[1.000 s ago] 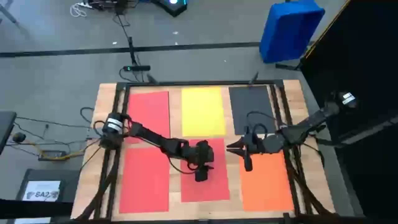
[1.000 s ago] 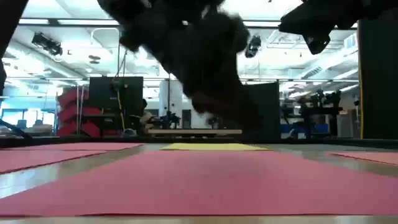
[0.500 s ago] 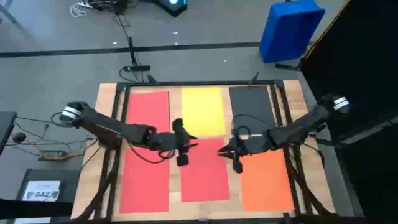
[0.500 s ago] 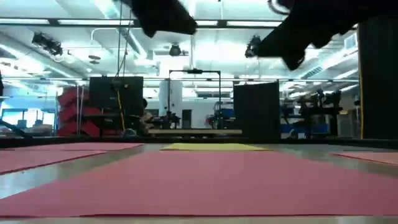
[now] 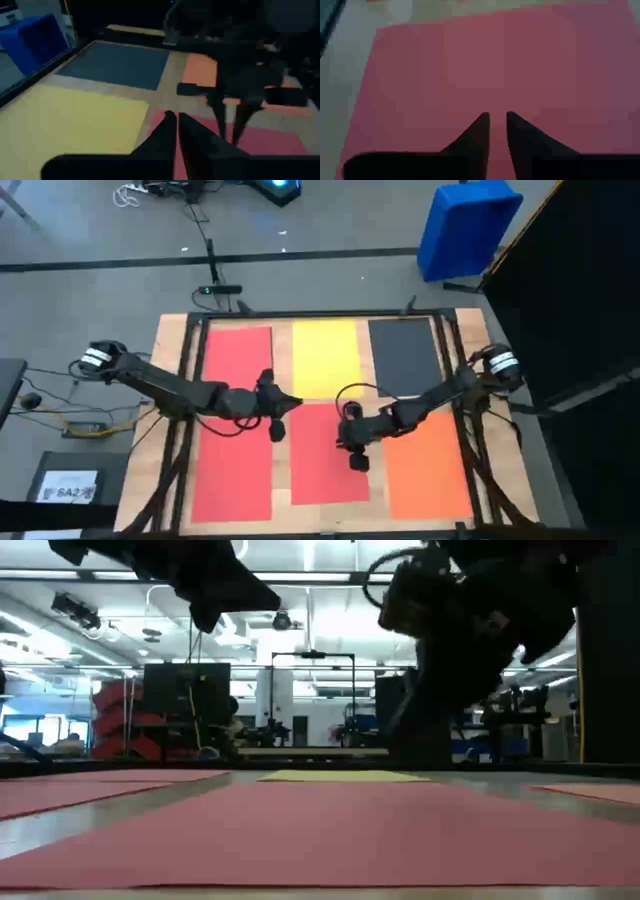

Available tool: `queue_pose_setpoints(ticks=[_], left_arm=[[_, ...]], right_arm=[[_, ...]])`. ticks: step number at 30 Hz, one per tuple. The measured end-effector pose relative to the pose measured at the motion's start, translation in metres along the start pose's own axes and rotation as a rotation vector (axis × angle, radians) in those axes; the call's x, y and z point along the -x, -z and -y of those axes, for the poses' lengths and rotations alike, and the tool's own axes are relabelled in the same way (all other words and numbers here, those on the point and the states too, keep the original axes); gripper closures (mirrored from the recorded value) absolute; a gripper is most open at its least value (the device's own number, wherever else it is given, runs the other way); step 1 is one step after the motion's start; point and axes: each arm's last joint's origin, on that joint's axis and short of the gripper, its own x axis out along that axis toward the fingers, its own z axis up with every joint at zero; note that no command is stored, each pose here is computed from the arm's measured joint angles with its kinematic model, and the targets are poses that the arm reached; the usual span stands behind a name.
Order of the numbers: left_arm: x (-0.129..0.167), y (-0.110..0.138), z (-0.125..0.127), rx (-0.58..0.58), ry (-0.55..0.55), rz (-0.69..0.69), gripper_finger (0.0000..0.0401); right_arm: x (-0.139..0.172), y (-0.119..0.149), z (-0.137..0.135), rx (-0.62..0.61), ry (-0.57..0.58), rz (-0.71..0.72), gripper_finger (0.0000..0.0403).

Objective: Organize paper
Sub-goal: Adjust the red paper

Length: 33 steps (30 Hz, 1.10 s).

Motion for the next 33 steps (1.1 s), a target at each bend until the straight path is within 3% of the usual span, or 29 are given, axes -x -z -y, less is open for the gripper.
queue_pose_setpoints(ticks=[11, 33], left_arm=[[0.000, 0.000, 0.000, 0.001, 0.001, 0.001, 0.0399], [0.000, 0.000, 0.000, 0.000, 0.000, -0.002, 0.0399]], right_arm=[[-0.001, 0.022, -0.002, -0.015, 0.055, -0.186, 0.0363], [0.014, 0.018, -0.006, -0.006, 0.038, -0.173, 0.0363]])
